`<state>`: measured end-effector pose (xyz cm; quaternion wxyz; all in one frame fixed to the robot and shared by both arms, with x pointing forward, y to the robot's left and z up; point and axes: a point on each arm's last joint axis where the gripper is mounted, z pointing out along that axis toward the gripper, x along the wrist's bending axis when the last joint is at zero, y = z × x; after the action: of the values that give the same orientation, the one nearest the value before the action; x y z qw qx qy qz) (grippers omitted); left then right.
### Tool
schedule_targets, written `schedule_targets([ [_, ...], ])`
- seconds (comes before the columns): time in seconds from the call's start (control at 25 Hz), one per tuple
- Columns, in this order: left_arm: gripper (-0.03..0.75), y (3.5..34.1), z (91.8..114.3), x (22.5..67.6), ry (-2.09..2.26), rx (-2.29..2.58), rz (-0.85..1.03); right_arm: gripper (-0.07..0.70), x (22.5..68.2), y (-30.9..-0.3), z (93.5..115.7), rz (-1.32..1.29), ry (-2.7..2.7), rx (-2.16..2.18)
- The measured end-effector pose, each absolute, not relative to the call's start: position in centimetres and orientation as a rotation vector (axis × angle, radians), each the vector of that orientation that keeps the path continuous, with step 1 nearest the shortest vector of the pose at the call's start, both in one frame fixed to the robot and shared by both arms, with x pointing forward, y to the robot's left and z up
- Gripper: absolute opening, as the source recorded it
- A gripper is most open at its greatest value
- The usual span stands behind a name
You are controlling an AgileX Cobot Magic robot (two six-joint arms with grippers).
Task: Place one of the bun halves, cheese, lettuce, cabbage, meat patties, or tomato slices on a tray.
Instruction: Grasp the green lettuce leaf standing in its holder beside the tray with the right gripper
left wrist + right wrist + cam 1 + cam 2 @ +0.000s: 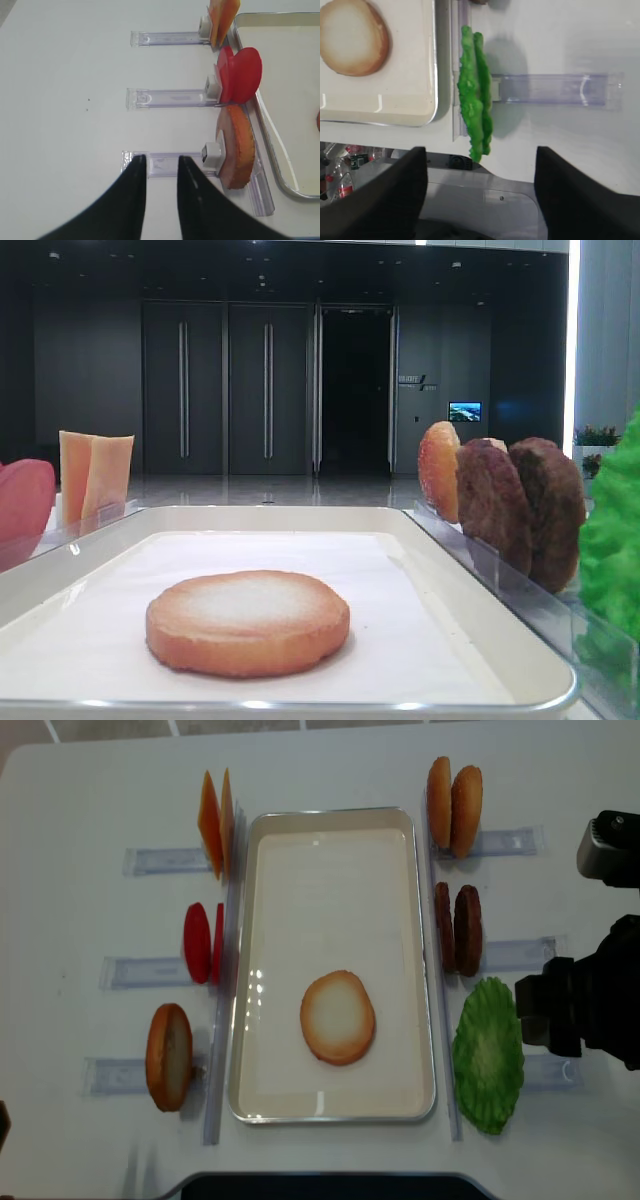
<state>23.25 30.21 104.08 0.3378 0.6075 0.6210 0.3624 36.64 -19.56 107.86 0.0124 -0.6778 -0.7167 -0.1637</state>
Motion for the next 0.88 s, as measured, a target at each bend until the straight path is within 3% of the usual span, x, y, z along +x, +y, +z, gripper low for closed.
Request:
schedule_targets([
  [0.24,0.160,30.2,104.1,23.3,1.618,1.583,0.944,0.468,36.7,-18.3,107.5,-0.536,-2.259,-2.115],
  [0.88,0.160,30.2,104.1,23.3,1.618,1.583,0.944,0.468,39.9,-15.7,103.6,-0.342,-2.348,-2.081],
])
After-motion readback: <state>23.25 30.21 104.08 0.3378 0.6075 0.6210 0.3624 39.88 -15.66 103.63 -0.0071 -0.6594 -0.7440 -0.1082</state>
